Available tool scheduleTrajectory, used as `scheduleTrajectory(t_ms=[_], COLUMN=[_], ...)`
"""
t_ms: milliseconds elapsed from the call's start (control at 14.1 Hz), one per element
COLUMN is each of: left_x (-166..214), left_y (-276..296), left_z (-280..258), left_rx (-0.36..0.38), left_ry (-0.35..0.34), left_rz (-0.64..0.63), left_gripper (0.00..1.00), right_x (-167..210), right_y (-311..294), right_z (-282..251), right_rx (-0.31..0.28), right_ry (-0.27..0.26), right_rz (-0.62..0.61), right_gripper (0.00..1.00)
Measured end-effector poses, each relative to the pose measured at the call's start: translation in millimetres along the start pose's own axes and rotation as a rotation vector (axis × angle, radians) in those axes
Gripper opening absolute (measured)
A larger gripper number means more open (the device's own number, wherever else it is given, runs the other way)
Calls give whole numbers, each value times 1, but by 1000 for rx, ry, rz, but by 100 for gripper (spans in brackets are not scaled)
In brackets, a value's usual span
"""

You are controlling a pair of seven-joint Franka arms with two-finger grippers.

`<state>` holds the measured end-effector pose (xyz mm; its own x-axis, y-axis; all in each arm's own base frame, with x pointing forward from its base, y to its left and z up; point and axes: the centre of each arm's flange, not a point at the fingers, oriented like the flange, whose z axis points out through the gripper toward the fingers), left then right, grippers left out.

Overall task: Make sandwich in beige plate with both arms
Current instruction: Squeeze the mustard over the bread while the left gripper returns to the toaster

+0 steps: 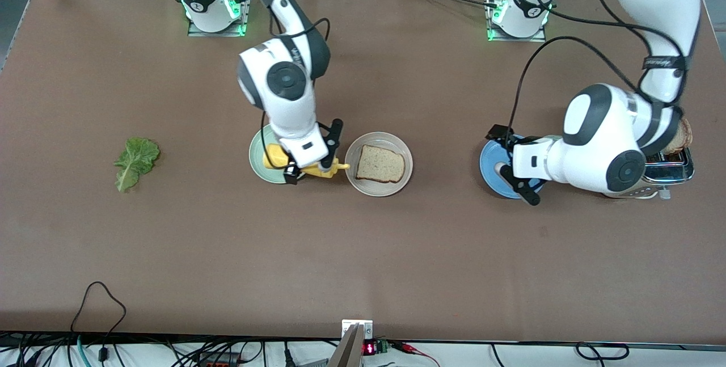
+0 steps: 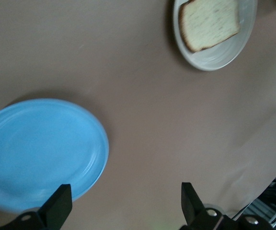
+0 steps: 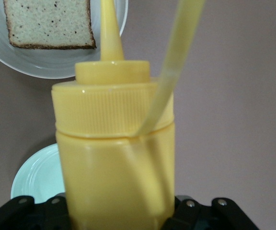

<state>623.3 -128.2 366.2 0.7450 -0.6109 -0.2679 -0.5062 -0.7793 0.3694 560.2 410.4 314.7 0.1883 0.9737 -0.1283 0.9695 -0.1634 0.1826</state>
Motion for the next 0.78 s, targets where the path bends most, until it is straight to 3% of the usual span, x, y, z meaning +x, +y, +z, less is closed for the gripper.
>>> scheduleTrajectory(t_ms=[142, 354, 566, 779], left_x=[-16, -36, -50, -68], left_y=[-1, 4, 16, 12], left_z=[-33, -72, -121, -169], left_rx=[115, 269, 353, 390], left_ry=[-43, -45, 30, 124], left_rz=[-45, -89, -110, -158], left_gripper=[100, 100, 100, 100], right_x=[20, 50, 74, 88], right_y=[-20, -43, -61, -76], right_z=[15, 39, 63, 84], right_rx=[-51, -110, -152, -199], right_ry=[-53, -108, -148, -187], right_rz=[-65, -147, -189, -219], right_gripper=[46, 46, 46, 46])
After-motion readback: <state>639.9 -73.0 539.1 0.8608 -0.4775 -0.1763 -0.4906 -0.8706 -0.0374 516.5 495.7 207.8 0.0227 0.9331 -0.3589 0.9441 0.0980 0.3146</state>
